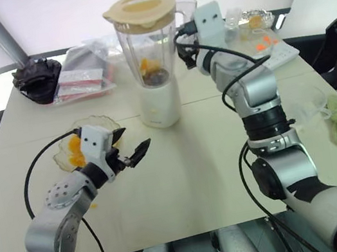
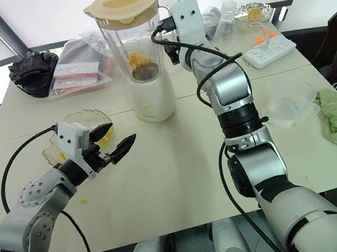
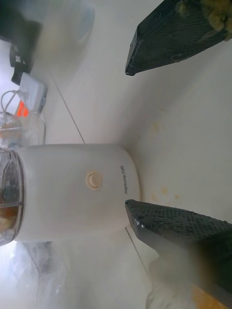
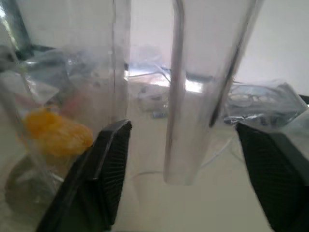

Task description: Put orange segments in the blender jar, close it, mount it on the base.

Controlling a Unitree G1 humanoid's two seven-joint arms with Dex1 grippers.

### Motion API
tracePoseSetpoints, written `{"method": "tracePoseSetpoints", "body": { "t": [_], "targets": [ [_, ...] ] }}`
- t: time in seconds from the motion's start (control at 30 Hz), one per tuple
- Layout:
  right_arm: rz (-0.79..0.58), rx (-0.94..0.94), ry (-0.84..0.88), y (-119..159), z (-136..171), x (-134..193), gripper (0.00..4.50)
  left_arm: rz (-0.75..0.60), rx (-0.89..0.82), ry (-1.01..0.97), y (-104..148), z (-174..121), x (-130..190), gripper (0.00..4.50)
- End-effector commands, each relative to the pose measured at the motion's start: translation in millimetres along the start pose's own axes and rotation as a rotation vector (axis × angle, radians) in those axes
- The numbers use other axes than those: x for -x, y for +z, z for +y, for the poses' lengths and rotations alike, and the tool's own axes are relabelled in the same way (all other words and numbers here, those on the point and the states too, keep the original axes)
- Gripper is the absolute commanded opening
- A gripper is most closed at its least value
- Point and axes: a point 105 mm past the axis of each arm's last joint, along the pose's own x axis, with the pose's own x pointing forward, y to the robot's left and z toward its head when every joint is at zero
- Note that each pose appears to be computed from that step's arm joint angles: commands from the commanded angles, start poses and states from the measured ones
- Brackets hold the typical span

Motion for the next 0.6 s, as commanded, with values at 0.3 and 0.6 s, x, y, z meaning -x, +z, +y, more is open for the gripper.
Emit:
{"method": "tracePoseSetpoints", "body": {
  "t": [0.3, 0.6],
  "targets": [
    [-0.041, 0.070, 0.038, -1, -13, 17, 4.46, -0.031, -0.025, -0.011, 10, -2, 0, 4.31],
    [-0.011, 0.230, 0.413, -37, -25, 87, 4.46, -0.041, 0.000, -0.008, 15, 3, 6, 4.31]
  ]
}}
